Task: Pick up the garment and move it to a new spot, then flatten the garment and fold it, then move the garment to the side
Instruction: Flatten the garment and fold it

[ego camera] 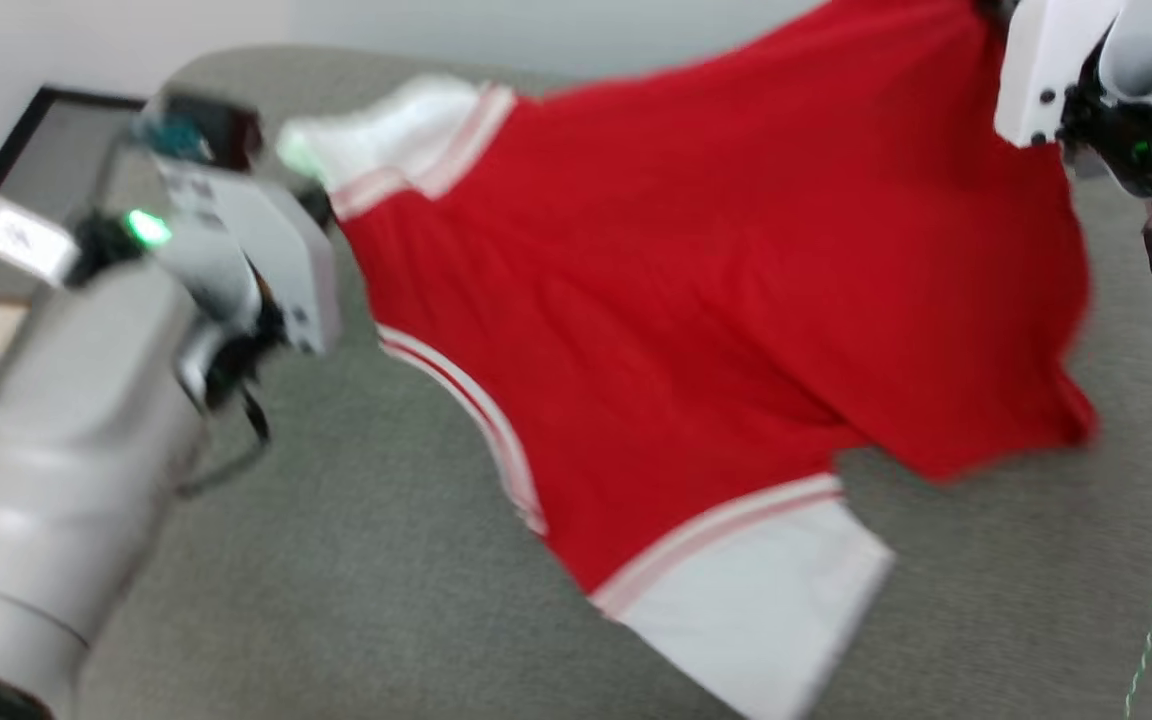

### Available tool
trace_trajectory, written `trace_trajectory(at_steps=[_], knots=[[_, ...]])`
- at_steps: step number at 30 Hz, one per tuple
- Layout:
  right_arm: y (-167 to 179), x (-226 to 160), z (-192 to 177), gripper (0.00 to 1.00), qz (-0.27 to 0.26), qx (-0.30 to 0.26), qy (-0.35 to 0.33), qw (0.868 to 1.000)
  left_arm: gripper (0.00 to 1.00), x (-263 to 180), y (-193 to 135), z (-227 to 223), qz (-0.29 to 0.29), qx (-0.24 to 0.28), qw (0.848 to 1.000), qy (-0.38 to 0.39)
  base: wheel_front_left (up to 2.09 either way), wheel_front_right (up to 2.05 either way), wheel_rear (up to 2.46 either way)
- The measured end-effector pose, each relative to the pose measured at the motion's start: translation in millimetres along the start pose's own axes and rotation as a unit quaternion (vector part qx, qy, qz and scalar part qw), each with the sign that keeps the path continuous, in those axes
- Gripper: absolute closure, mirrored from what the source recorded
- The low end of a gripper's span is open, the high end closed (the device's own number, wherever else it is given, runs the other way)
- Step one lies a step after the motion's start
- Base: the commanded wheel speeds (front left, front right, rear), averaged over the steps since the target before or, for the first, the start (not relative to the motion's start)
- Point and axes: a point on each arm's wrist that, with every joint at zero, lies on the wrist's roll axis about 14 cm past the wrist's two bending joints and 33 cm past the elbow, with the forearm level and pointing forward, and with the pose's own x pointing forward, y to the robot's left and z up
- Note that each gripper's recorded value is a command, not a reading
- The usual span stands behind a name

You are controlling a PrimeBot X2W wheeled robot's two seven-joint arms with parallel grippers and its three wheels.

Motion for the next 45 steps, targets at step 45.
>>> trace_trajectory(at_steps=[45], knots=[[-177, -85, 163, 1.00, -0.199, -0.085, -0.405, 0.888, 1.00, 110, -86, 328, 0.004, 0.187, 0.912, -0.366, 0.00, 0.00, 0.00]])
